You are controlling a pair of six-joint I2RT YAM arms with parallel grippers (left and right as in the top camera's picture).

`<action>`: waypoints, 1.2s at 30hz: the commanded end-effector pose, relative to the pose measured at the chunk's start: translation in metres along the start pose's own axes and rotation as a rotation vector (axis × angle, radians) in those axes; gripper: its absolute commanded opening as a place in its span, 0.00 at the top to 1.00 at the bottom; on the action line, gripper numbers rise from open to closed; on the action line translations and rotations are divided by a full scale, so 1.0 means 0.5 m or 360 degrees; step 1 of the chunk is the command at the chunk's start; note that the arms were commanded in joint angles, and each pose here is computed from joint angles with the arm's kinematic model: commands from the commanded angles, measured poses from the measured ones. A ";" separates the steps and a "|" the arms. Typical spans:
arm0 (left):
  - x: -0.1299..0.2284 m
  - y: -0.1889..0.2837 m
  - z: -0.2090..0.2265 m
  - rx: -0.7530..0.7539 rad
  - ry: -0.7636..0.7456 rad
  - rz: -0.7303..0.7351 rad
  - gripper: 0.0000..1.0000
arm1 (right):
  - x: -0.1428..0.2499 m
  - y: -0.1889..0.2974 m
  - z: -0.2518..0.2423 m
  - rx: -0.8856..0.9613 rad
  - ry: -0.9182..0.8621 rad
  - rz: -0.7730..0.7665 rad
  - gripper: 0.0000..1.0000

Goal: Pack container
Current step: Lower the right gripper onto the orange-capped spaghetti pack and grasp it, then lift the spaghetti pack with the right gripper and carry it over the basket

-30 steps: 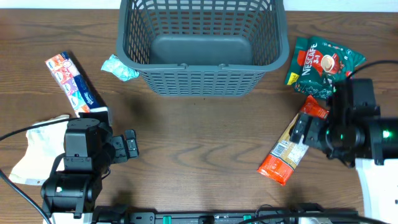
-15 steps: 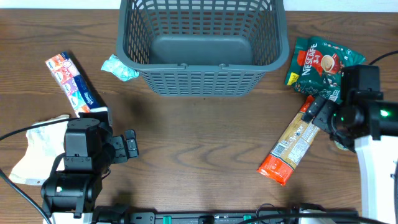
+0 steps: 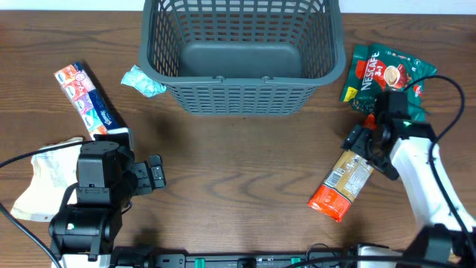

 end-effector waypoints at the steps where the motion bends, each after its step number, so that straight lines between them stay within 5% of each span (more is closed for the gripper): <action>1: -0.013 0.011 -0.005 0.0005 0.0007 -0.0036 0.02 | 0.010 -0.039 -0.002 0.0029 -0.0036 0.0050 0.01; 18: -0.013 0.011 -0.005 0.0005 0.0007 -0.0037 0.01 | 0.036 -0.168 0.013 0.0085 -0.0006 0.0235 0.03; 29: -0.013 0.011 -0.005 0.0004 0.0008 -0.0036 0.02 | 0.047 -0.183 0.013 0.0100 0.0001 0.0284 0.49; 34: -0.013 0.011 -0.005 0.0004 0.0008 -0.0036 0.02 | 0.047 -0.183 0.013 0.0100 0.0003 0.0284 0.84; 35: -0.013 0.011 -0.005 0.0005 0.0008 -0.0037 0.01 | 0.047 -0.183 0.013 0.0100 0.0003 0.0284 0.98; 36: -0.013 0.011 -0.005 0.0004 0.0008 -0.0036 0.02 | 0.047 -0.183 0.013 0.0100 0.0002 0.0285 0.99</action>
Point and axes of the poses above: each gripper's point midway between its finger pads, its own y axis back along the fingers, its own z axis along the line the jaws close on, x = y × z, the point moved 1 cm from there along y, back along the fingers, and after that the axes turned 10 degrees about y, right-handed, at the moved point
